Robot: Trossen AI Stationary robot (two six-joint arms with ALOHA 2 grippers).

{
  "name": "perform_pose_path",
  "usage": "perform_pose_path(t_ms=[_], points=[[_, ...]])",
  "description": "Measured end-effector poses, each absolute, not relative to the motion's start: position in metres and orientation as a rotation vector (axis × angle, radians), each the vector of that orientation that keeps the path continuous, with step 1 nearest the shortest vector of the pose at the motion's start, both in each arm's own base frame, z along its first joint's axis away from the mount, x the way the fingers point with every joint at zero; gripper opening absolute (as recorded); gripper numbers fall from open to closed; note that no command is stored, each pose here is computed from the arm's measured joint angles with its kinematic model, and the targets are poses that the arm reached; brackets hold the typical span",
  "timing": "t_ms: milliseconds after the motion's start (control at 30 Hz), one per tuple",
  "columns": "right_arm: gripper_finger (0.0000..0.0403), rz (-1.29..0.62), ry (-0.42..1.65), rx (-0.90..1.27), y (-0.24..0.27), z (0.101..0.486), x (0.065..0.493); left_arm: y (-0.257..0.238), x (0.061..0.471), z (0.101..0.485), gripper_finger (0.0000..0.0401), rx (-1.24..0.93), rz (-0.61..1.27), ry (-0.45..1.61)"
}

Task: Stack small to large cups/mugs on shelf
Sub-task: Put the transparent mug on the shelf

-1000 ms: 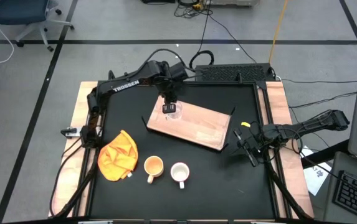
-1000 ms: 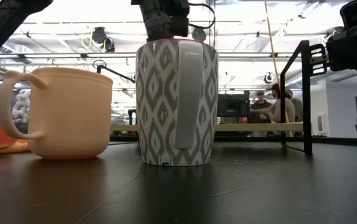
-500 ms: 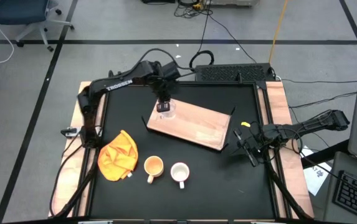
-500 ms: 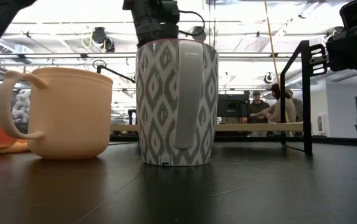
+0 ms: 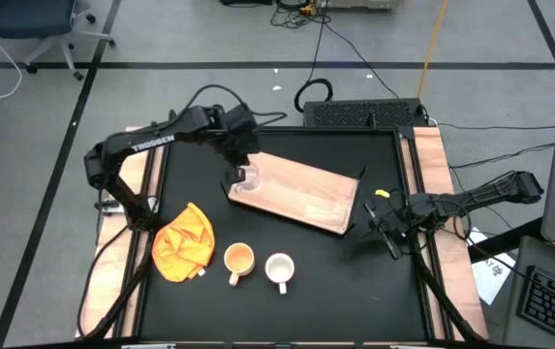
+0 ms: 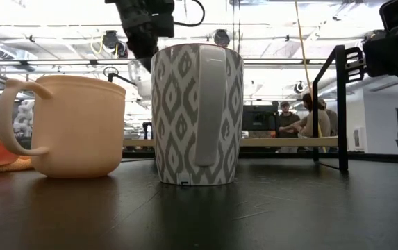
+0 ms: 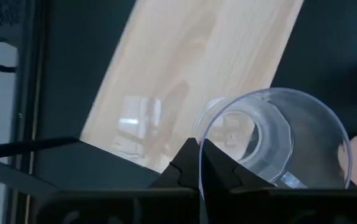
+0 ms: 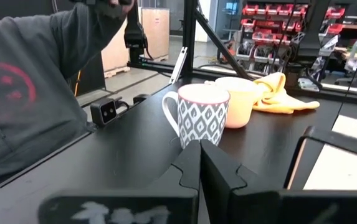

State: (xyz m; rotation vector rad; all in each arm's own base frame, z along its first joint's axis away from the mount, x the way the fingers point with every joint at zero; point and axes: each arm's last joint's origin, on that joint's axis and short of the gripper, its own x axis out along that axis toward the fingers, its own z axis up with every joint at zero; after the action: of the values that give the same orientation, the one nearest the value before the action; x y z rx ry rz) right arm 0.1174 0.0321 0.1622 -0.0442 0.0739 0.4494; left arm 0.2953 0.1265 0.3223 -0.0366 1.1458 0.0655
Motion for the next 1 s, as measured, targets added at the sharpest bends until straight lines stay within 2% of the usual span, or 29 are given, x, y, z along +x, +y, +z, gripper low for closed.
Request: perform_pose_path(t_ms=[400, 1000], points=[[0.0000, 0.449, 0.059, -0.038, 0.032, 0.164, 0.118, 0.123, 0.299, 0.318, 0.0000, 0.020, 0.033, 1.141], [0.0000, 0.449, 0.060, -0.048, 0.032, 0.163, 0.118, 0.150, 0.318, 0.280, 0.0000, 0.028, -0.024, 1.210]])
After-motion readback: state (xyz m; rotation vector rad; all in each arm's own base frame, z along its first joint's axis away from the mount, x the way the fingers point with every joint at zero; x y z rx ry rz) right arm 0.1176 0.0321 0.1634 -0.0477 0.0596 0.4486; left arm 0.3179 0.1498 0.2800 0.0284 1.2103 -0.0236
